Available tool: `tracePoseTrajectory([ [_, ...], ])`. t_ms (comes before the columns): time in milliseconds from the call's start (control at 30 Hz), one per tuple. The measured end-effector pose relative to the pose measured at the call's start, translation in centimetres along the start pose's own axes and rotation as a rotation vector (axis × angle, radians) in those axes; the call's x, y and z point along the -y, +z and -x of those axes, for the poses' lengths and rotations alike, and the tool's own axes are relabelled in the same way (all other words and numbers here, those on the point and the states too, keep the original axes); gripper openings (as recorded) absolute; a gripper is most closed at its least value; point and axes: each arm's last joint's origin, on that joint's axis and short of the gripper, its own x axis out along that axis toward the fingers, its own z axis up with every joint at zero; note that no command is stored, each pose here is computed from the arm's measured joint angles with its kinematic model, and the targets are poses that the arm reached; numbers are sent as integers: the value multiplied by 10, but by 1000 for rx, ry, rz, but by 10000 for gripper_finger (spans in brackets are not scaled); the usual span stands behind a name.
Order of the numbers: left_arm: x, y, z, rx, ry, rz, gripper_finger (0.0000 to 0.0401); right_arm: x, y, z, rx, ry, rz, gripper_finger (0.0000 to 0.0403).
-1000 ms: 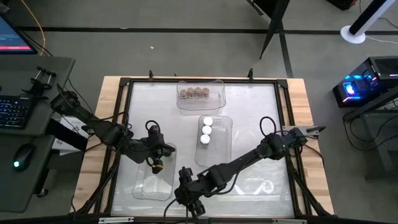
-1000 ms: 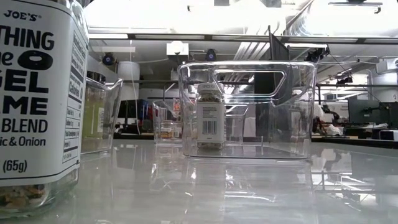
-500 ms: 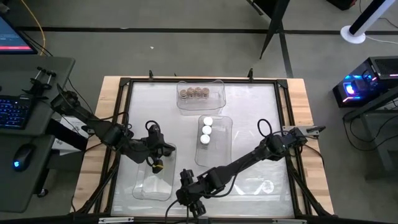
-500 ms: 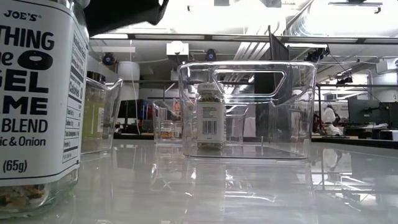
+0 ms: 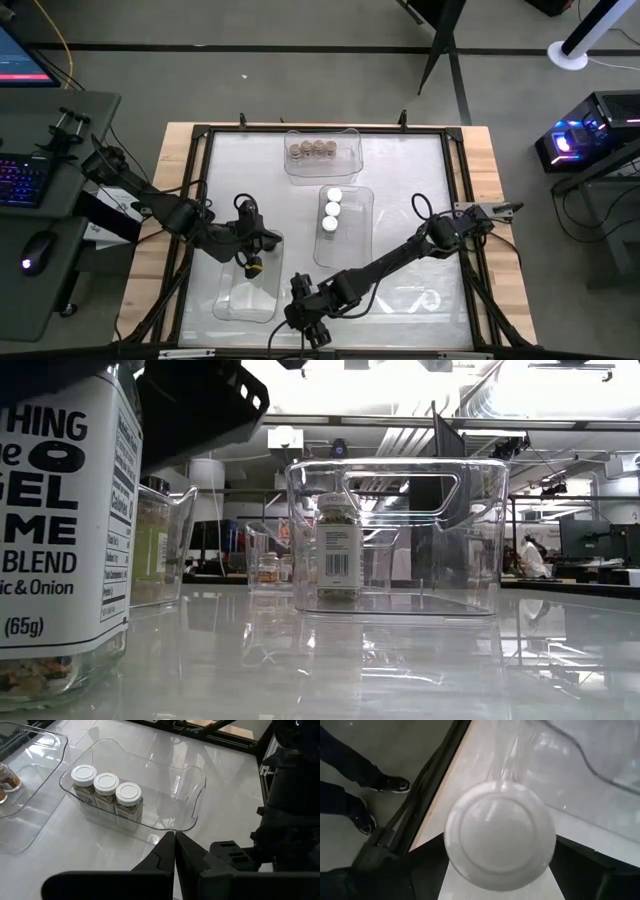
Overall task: Sort spices by type
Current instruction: Put the white seasoning bottle into the bottom right transparent bin
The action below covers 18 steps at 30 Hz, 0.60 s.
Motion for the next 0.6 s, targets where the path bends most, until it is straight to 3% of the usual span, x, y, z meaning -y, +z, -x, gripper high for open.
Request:
tracePoseTrajectory([
  [300,0,0,0,1,1,1,0,0,2,0,23,2,21,298],
  [600,-1,0,0,14,21,-1,0,1,6,0,63,2,33,203],
])
